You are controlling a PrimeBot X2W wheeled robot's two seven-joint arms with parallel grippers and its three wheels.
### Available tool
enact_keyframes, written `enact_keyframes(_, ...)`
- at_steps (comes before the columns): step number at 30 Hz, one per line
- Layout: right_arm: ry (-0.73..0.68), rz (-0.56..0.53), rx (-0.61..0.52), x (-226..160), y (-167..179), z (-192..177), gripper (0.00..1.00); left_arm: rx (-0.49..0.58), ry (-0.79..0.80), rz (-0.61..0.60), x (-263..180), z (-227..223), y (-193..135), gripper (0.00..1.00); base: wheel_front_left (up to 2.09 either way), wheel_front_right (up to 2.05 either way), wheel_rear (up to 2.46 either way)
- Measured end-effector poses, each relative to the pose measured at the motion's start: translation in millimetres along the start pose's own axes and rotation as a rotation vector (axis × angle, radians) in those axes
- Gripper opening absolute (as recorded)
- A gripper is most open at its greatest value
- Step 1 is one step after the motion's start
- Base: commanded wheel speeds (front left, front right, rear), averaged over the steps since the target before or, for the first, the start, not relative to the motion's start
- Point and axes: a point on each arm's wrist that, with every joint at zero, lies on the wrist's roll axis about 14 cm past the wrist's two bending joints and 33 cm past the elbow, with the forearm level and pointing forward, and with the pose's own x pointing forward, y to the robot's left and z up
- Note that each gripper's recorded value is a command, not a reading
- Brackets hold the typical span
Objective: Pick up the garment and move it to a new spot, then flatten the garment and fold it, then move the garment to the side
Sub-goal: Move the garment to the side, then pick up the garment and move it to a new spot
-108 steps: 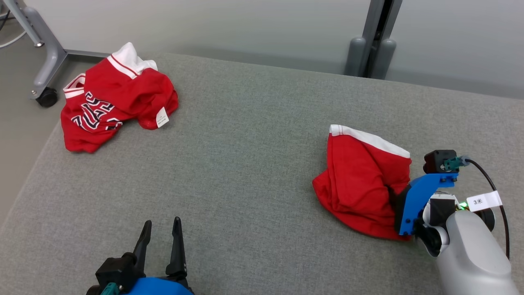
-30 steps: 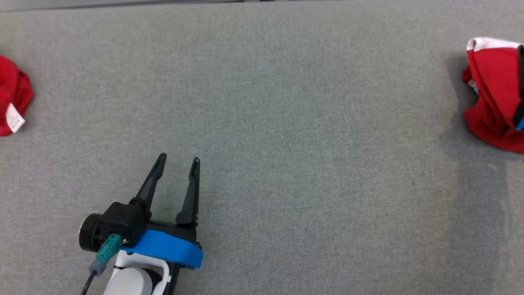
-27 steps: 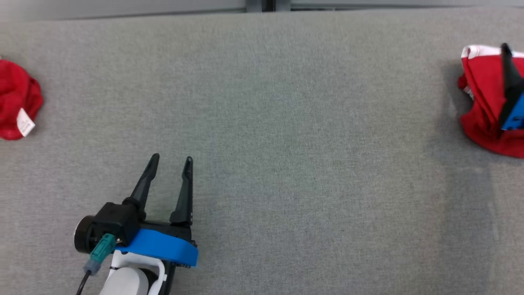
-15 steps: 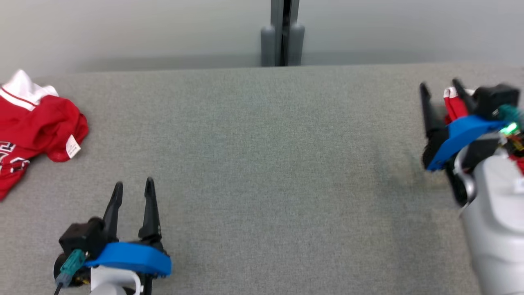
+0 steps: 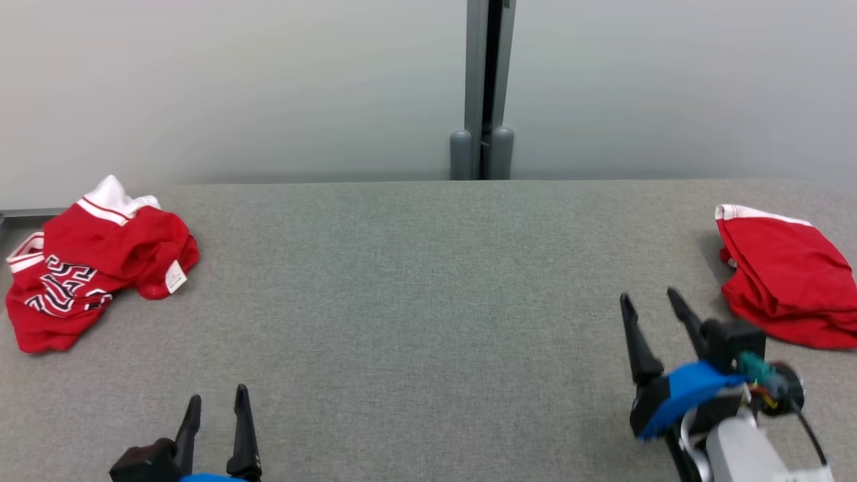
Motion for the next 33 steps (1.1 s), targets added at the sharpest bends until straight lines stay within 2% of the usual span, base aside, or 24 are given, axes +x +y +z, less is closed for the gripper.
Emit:
enact_keyframes(3, 0.002, 0.014, 0.036, -18.3, 8.9, -9.8, 1.0, -0.003, 0.009, -0.003, -8.2, -5.3, -2.3, 1.0, 0.0, 0.0, 0.0)
enact_keyframes(7, 0.006, -0.017, 0.093, -40.0, 2.7, -20.0, 1.0, 0.002, 0.009, -0.032, -11.7, -6.7, -11.9, 1.0, 0.0, 0.0, 0.0)
enact_keyframes(12, 0.011, -0.022, 0.101, -52.5, 2.2, -21.6, 1.0, 0.007, 0.017, -0.059, -12.9, -8.3, -19.2, 1.0, 0.0, 0.0, 0.0)
enact_keyframes(25, 0.015, -0.018, 0.096, -54.2, 2.8, -18.8, 1.0, 0.016, 0.017, -0.063, -12.6, -6.9, -18.8, 1.0, 0.0, 0.0, 0.0)
enact_keyframes(33, 0.03, 0.033, 0.088, -46.9, 19.0, -20.2, 1.0, 0.01, -0.01, -0.027, -20.4, 1.1, -8.4, 1.0, 0.0, 0.0, 0.0)
